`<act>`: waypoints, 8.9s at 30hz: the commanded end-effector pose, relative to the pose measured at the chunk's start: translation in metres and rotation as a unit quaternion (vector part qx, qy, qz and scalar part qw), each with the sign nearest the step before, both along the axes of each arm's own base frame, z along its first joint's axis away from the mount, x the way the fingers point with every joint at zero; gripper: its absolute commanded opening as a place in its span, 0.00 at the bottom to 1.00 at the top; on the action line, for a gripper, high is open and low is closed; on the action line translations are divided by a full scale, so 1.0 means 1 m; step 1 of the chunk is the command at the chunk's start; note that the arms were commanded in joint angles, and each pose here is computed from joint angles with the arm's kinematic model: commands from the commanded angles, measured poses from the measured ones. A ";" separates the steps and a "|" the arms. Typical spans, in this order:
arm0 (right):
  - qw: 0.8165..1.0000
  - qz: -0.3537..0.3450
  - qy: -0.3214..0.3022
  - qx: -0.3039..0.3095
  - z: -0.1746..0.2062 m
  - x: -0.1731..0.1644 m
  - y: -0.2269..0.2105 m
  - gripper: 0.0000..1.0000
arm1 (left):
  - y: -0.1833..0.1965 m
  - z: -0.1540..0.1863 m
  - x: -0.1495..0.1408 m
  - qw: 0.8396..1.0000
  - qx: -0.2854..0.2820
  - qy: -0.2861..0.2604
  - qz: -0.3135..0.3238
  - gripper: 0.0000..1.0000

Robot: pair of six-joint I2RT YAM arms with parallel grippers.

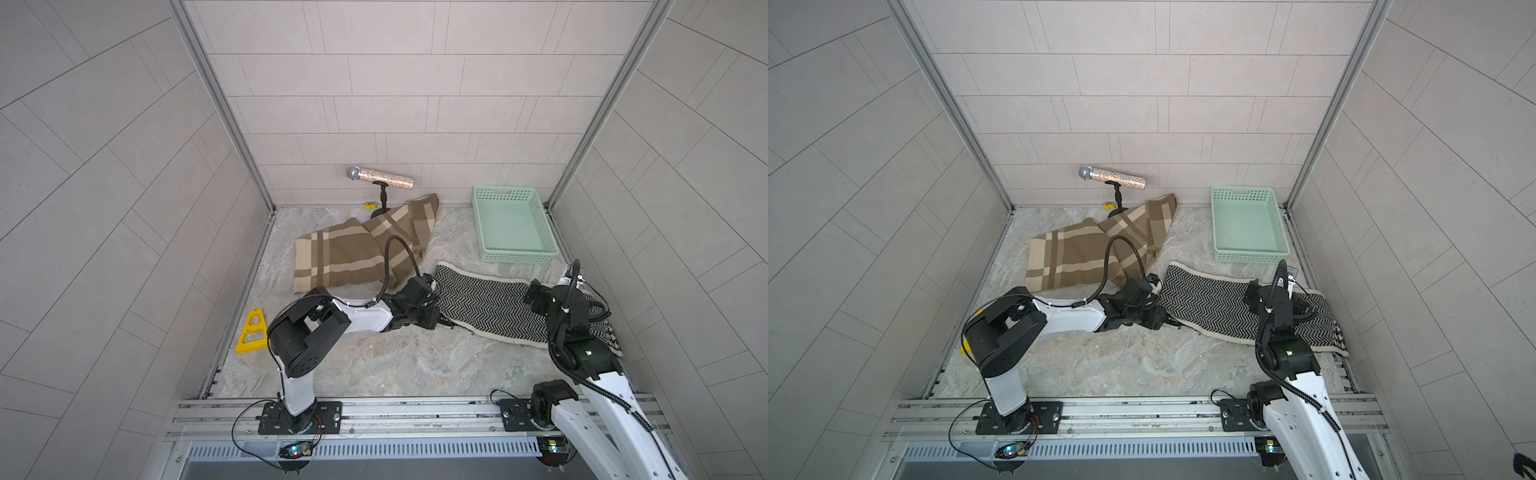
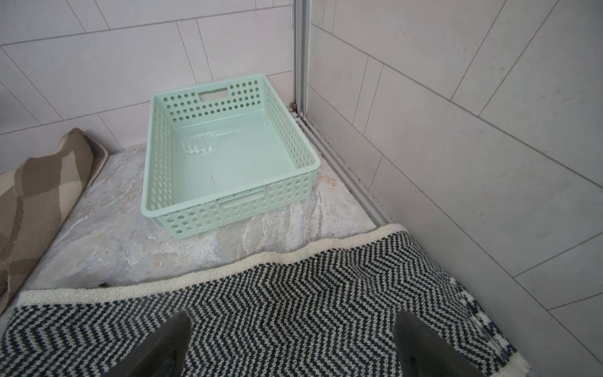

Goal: Roll up the scarf and place it into the basket
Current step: Flatten out the scarf at the center of the board, then fold the scarf at the center of the board.

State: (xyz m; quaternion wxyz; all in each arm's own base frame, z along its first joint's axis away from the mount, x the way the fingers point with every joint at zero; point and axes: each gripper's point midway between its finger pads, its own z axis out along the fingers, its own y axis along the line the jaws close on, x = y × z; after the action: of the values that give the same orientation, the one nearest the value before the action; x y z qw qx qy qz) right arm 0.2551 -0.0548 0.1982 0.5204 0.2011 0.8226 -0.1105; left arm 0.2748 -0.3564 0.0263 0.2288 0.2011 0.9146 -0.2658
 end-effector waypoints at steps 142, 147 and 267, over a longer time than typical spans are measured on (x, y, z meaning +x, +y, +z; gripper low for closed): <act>0.978 -0.112 0.166 0.064 0.012 -0.010 -0.062 0.00 | 0.051 0.069 -0.003 0.989 0.135 0.054 0.018 1.00; 0.975 -0.107 0.180 0.068 -0.002 -0.010 -0.061 0.00 | 0.105 0.072 -0.010 0.980 0.175 0.017 0.089 1.00; 0.892 0.217 0.339 0.205 -0.150 0.018 0.186 0.73 | 0.221 -0.009 -0.055 0.940 0.042 0.173 0.292 0.01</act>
State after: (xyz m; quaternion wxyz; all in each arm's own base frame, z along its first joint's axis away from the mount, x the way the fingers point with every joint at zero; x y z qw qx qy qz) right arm 0.2708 0.1280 0.0516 0.1669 0.0646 0.9781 0.1063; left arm 0.2261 -0.1488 0.0328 0.1334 -0.0998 0.9628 -0.2126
